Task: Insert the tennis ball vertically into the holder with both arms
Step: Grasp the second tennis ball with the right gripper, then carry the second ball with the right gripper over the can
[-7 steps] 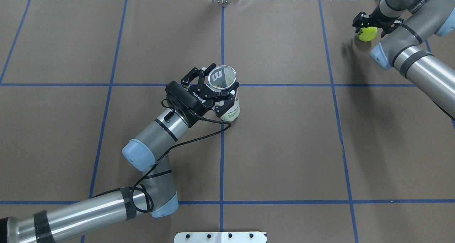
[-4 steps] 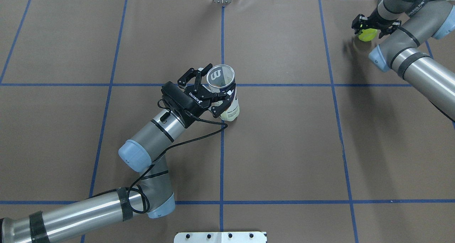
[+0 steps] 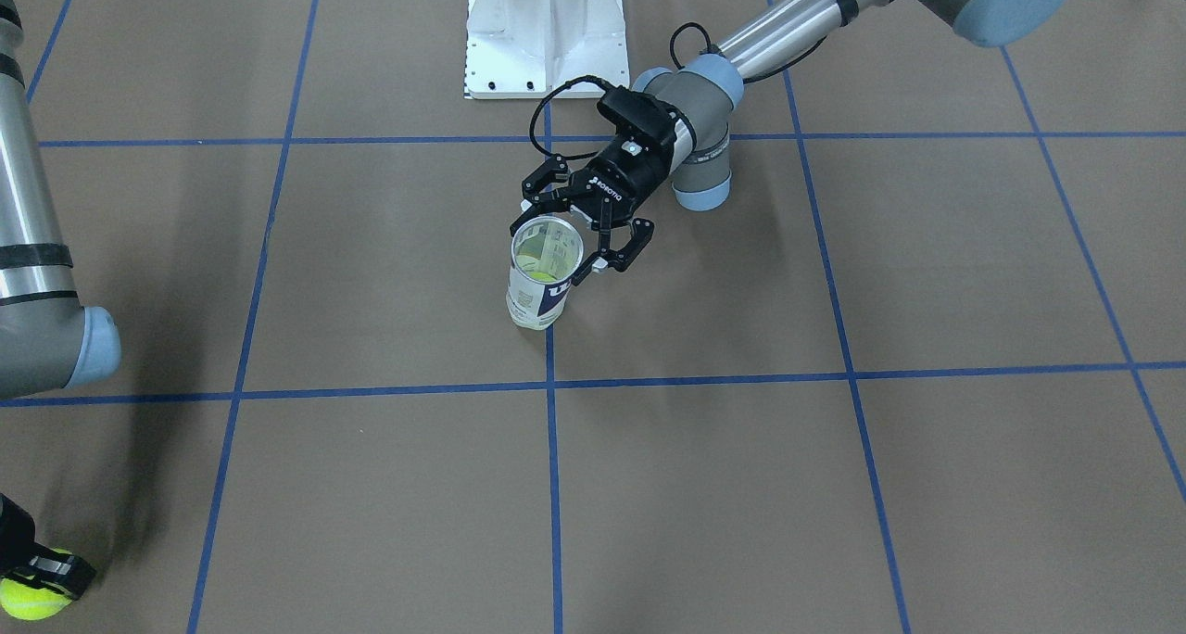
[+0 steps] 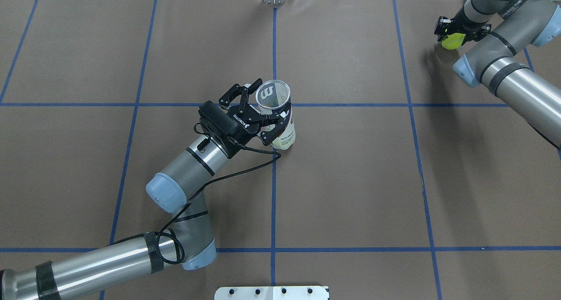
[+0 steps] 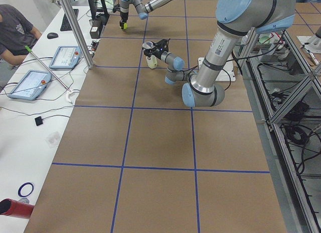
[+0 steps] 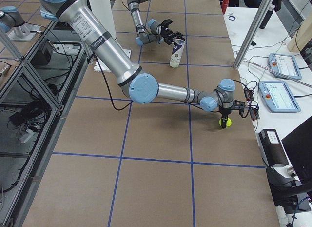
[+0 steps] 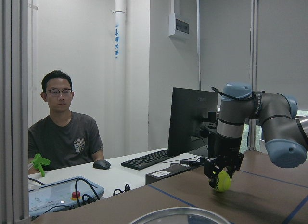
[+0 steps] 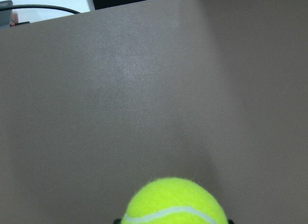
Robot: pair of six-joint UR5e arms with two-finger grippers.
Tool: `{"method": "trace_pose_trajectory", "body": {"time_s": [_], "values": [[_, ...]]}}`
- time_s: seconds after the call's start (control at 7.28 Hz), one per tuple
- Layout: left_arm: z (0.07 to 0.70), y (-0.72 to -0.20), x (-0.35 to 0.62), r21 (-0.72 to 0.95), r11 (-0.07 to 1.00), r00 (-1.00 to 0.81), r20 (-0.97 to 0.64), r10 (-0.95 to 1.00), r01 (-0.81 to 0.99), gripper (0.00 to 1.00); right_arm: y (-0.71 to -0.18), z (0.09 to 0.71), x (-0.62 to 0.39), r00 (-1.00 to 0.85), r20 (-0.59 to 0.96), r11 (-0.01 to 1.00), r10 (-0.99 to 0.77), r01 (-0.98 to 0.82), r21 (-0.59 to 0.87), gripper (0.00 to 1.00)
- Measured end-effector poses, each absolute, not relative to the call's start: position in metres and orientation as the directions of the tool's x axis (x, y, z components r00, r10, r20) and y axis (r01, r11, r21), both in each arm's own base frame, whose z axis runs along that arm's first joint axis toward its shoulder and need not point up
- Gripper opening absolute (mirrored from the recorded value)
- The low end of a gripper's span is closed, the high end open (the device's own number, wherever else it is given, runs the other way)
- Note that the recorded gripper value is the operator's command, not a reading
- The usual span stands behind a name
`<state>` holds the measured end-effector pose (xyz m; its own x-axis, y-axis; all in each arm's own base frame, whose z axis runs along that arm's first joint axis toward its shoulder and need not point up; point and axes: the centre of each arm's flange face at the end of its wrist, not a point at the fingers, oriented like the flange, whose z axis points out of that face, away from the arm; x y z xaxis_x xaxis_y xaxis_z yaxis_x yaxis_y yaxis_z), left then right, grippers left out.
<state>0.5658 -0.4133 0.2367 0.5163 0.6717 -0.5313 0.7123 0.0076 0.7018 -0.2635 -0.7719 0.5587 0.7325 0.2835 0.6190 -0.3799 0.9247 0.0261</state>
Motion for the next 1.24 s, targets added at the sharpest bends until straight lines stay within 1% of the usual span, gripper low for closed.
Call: {"method": "trace_pose_trajectory", "body": {"time_s": [0.27,0.41,0.69,0.96,1.24], "values": [[0.234,-0.411,0.568,0.702,0.011,0.514,-0.532,0.674,0.712,0.92,-0.767,0.534,-0.261,0.696,0.654,0.914,0.295,-0.406,0.02,0.0],[0.233,-0.407,0.571,0.703,0.016,0.51,-0.531,0.676,0.711,0.91,-0.759,0.511,-0.258,0.668,0.676,0.91,0.311,-0.414,-0.009,0.0],[0.232,-0.4,0.577,0.706,0.026,0.504,-0.53,0.682,0.708,0.91,-0.729,0.424,-0.253,0.608,0.703,0.902,0.37,-0.416,-0.116,0.0],[0.226,-0.397,0.581,0.706,0.03,0.5,-0.53,0.685,0.708,0.91,-0.674,0.314,-0.265,0.495,0.736,0.868,0.462,-0.421,-0.261,0.0],[0.221,-0.396,0.583,0.704,0.03,0.498,-0.53,0.686,0.709,0.91,-0.593,0.222,-0.308,0.409,0.747,0.839,0.525,-0.395,-0.373,0.0]]}}
